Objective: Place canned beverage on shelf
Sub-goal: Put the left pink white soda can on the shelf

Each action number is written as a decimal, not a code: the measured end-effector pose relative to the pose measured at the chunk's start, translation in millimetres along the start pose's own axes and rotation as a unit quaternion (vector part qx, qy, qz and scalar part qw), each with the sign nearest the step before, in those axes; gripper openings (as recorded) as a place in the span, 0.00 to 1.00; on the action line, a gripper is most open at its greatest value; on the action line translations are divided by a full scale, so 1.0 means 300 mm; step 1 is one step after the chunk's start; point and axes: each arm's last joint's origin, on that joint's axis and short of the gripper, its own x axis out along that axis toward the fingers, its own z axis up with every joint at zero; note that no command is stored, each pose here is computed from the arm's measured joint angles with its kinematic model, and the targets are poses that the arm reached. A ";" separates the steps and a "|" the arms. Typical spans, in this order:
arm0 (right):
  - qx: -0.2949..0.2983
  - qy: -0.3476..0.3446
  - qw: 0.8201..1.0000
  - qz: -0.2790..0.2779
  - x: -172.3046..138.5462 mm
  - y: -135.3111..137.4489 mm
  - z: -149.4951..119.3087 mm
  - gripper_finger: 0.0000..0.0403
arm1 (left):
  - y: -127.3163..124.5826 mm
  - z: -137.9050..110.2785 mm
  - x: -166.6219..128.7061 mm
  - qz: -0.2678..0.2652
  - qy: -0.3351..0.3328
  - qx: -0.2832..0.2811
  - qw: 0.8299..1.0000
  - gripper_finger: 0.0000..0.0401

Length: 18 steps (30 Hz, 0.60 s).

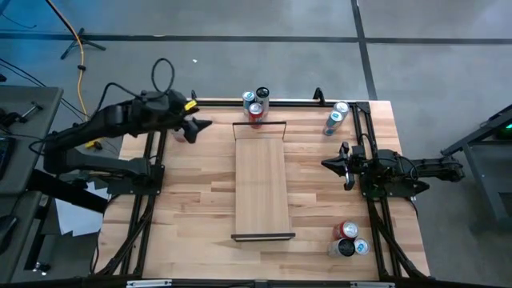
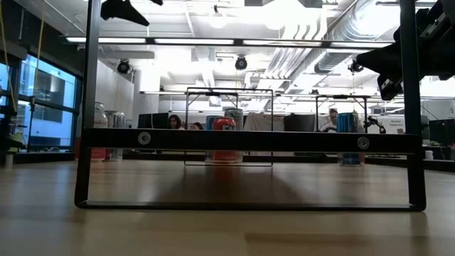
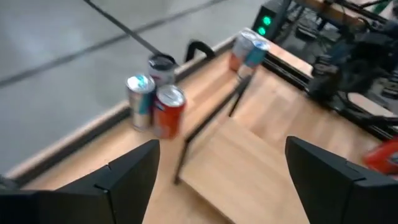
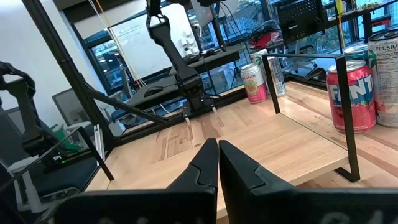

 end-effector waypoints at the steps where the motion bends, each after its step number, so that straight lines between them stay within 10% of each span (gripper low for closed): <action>1: 0.000 0.000 1.000 0.000 0.000 0.000 0.000 0.00 | -0.004 -0.001 0.004 -0.011 0.007 -0.015 1.000 0.77; 18: 0.000 0.000 1.000 0.000 0.000 0.000 0.000 0.00 | 0.032 -0.043 0.085 0.068 0.108 -0.013 0.992 0.89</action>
